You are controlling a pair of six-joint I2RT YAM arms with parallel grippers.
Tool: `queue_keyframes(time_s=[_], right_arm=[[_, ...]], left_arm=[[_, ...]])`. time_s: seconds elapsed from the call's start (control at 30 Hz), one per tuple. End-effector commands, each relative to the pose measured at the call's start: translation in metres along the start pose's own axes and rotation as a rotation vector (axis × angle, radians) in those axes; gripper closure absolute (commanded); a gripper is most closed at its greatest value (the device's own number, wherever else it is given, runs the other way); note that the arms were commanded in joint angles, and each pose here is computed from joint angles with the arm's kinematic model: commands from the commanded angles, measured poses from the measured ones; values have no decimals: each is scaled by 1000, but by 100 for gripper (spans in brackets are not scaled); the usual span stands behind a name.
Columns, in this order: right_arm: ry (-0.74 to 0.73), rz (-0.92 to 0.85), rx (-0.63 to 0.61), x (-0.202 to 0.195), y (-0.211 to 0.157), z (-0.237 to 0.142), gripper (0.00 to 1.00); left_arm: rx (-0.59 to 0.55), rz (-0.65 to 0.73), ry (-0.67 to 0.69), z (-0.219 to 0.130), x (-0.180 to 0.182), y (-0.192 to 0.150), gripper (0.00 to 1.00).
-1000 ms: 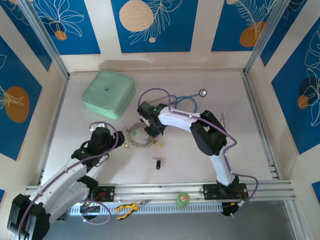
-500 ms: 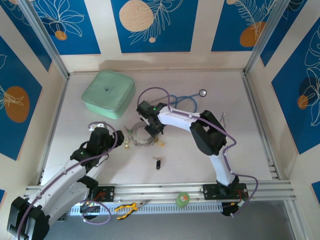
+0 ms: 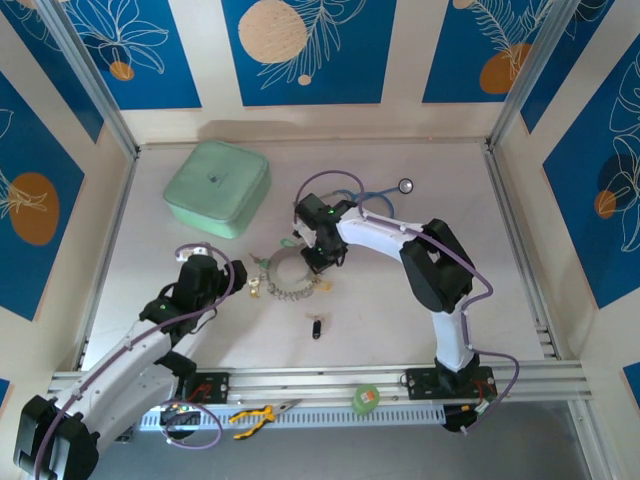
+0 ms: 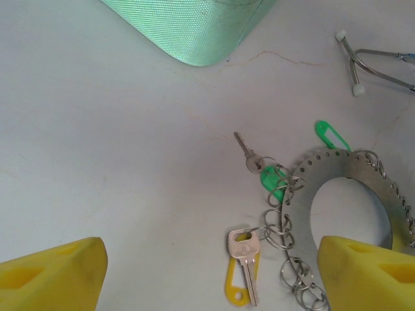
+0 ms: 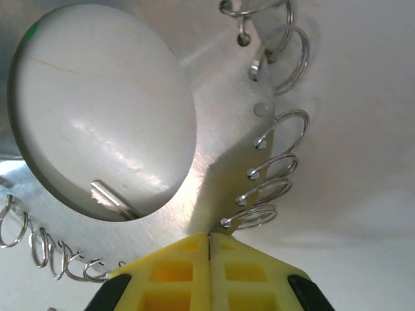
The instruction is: Put the keys on the keyring
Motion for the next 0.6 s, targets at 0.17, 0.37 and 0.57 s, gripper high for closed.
queue_keyframes(time_s=[0.17, 0.37, 0.57], right_arm=[[75, 32, 11, 1, -2, 7, 100], [79, 41, 11, 0, 1, 12, 100], [83, 55, 24, -2, 1, 15, 100]], left_arm=[[-11, 18, 4, 1, 0, 1, 16], [-12, 17, 3, 1, -1, 1, 16], [-16, 11, 0, 1, -1, 2, 16]])
Point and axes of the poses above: each hand's point on the last joint's axis, 136 mm out from that joint toward the fingers, its own z axis out along the fingers, its own x axis along the line the jaws close on, y = z × x, the point moved 7 cm from there along -z, back along the fingers, and after that the axes turned 4 degrees about z, right-handed, at the moved point
